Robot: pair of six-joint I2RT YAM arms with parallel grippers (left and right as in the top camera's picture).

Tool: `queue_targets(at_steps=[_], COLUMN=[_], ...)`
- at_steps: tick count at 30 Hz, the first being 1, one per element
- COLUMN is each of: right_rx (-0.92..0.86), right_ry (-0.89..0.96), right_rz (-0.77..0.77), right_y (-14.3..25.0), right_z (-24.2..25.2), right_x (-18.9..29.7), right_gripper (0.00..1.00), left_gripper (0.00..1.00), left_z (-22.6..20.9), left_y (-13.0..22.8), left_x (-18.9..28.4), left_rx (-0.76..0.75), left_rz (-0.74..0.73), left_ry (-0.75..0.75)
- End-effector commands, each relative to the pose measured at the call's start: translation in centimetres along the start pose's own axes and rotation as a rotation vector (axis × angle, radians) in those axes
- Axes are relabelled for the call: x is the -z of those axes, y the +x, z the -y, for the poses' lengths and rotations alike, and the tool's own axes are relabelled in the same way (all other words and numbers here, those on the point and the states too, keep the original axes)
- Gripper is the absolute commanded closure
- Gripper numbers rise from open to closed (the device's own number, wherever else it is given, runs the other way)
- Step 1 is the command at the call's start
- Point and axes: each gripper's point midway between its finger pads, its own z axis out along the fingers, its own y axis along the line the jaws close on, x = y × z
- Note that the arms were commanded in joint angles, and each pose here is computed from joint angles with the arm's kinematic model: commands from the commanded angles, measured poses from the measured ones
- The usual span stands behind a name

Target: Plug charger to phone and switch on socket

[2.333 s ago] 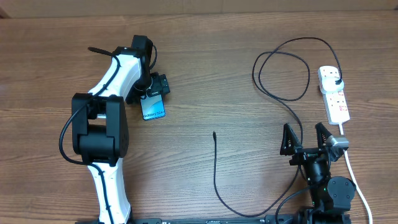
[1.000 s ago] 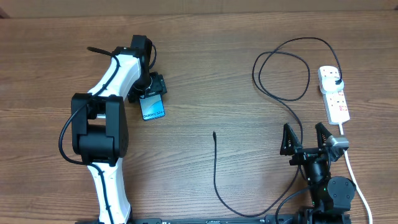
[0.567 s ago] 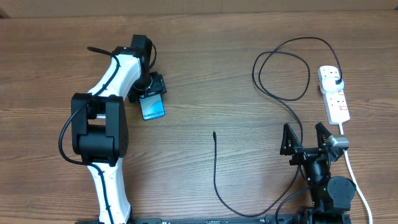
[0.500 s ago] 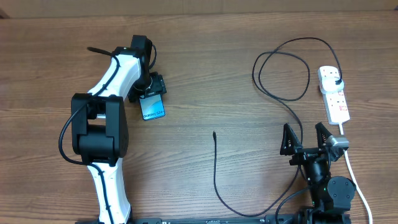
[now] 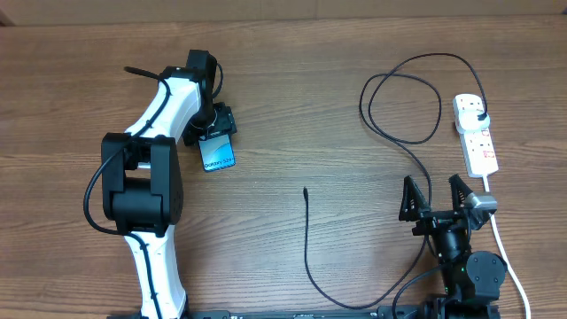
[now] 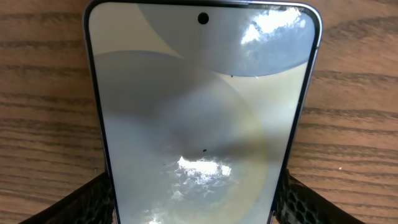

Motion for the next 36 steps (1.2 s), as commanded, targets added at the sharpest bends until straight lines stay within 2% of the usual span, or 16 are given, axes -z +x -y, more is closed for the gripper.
queue_targets(at_steps=[1,36], right_rx=[-0.002,-0.002], right_ry=[-0.004,-0.004], right_rz=[0.005,0.005], right_y=[0.17,0.17], right_z=[-0.05,-0.05], right_x=[0.0,0.0], right_gripper=[0.0,0.0], left_gripper=[0.96,0.96], left_z=[-0.27,0.33], left_y=[0.79,0.66], left_x=[-1.66,-0.92], left_rx=[-0.002,-0.002], left_rz=[-0.035,-0.044], left_ry=[-0.028,-0.001])
